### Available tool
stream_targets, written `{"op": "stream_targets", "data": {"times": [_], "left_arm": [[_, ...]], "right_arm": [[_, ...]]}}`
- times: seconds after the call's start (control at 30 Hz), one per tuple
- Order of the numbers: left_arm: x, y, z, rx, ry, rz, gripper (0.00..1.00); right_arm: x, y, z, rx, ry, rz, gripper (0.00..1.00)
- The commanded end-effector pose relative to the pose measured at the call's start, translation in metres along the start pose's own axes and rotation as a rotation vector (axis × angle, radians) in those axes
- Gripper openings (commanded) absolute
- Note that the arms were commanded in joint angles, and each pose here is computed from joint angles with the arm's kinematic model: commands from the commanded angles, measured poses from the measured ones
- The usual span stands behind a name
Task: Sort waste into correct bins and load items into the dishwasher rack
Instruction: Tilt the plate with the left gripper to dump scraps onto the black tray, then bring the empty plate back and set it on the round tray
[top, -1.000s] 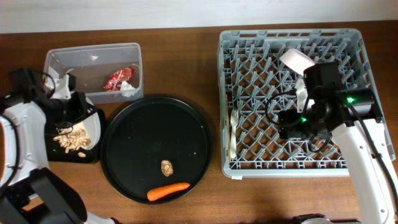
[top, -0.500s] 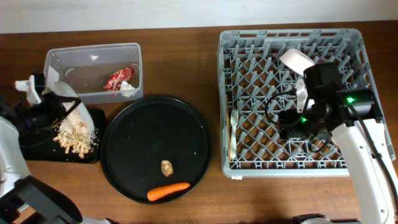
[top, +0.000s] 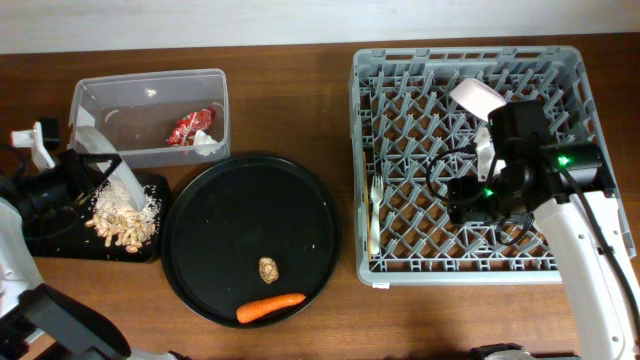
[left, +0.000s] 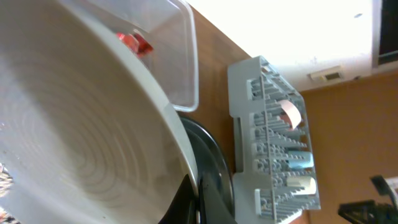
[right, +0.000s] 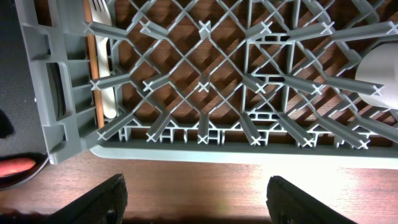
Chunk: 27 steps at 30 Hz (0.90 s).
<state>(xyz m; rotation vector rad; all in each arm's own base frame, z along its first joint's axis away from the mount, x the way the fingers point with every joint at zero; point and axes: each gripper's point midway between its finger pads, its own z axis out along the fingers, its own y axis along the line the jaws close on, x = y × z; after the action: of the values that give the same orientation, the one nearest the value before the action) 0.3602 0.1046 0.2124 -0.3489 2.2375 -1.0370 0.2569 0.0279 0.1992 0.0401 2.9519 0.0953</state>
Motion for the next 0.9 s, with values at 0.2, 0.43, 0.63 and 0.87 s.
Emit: {"op": "stream_targets", "data": {"times": [0.2, 0.43, 0.63, 0.87], "left_arm": [[-0.004, -0.019, -0.011, 0.038, -0.023, -0.003, 0.0], [-0.007, -0.034, -0.012, 0.103, -0.045, 0.071, 0.0], [-0.004, -0.031, -0.012, 0.058, -0.031, 0.055, 0.0], [0.002, -0.037, -0.007, 0.053, -0.004, 0.11, 0.0]], "right_arm": [[0.003, -0.001, 0.0, -0.004, 0.009, 0.014, 0.75], [0.004, -0.001, 0.0, -0.003, 0.013, 0.014, 0.75], [0.004, -0.001, 0.0, -0.003, 0.013, 0.014, 0.75], [0.004, -0.002, 0.0, 0.001, 0.012, 0.013, 0.75]]}}
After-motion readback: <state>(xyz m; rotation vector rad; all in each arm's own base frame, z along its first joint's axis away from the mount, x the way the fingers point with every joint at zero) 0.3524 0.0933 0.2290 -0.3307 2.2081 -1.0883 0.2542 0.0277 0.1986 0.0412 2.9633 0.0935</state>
